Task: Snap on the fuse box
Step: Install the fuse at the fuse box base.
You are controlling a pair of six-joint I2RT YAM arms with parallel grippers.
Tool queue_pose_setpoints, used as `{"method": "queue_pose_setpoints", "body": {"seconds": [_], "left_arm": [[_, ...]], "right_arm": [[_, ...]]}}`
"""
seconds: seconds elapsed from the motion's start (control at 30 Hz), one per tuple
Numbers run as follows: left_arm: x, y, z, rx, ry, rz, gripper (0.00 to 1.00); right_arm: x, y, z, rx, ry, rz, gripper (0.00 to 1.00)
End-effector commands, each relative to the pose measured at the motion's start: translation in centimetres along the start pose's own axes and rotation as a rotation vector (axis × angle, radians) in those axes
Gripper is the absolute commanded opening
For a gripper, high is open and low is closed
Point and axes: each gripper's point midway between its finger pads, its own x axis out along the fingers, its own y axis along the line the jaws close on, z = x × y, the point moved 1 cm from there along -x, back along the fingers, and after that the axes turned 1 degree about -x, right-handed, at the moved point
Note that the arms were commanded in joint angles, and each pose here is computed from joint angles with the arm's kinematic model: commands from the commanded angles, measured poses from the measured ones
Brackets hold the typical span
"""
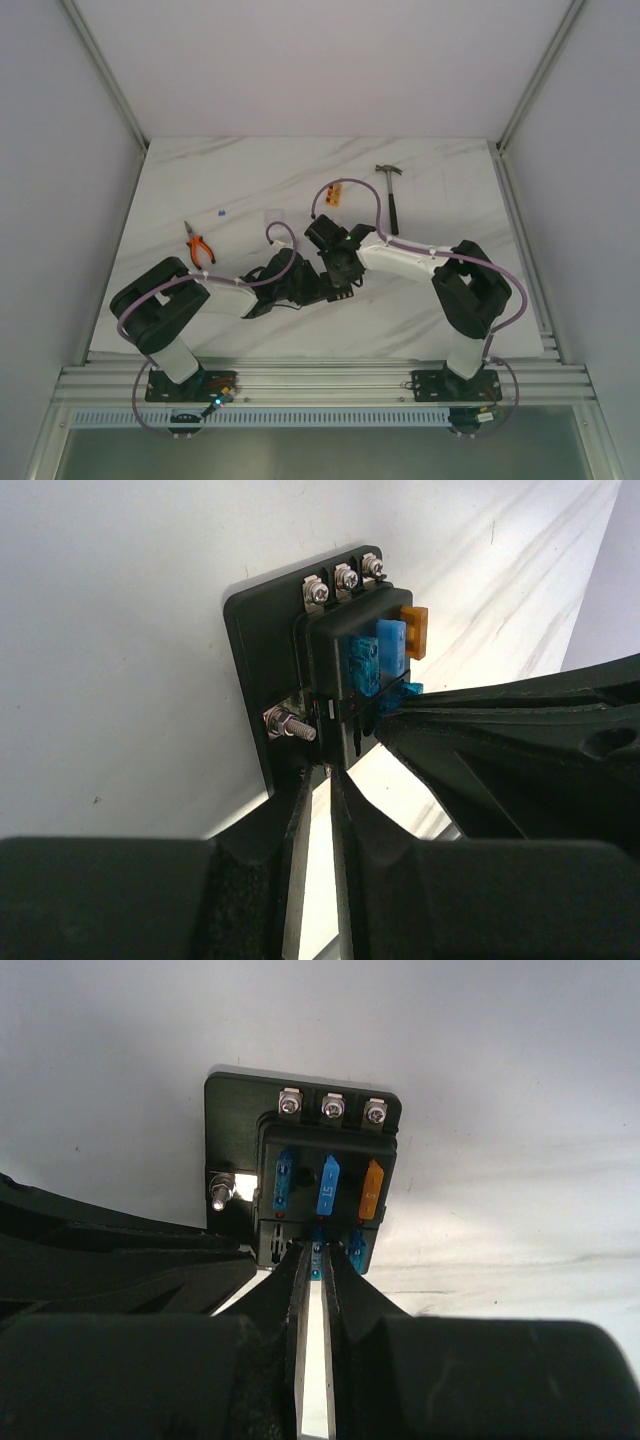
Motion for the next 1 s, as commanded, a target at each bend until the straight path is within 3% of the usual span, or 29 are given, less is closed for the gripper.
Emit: {"method": "queue_pose_setpoints", "body": {"seconds": [0.0,0.2,0.43,0.63,0.97], "left_arm": [[0.3,2.2,-0.8,-0.014,0.014,0.069,0.24],[0.3,2.2,-0.7,-0.015,0.009,0.066,0.23],[-0.1,1.2,-0.2,-0.001,-0.009,0.046,0.24],[-0.2,0.7,0.2,0.005,-0.023,0.041,0.26],[-0.4,0.7,0.3,0.008,-0.028,0.046,0.27]], "right_arm": [[7.0,-1.0,-8.8,-0.046,0.302,-0.059,0.00],[8.4,-1.4,-9.9,-0.063,0.339,-0.079,0.00],[4.1,-0.3,-4.5,-0.063,0.136,-0.012,0.00],[0.1,0.6,-0.9,-0.050,-0.001,0.049,0.19],[-2.7,0.9,1.1,-0.029,-0.094,0.082,0.28]]}}
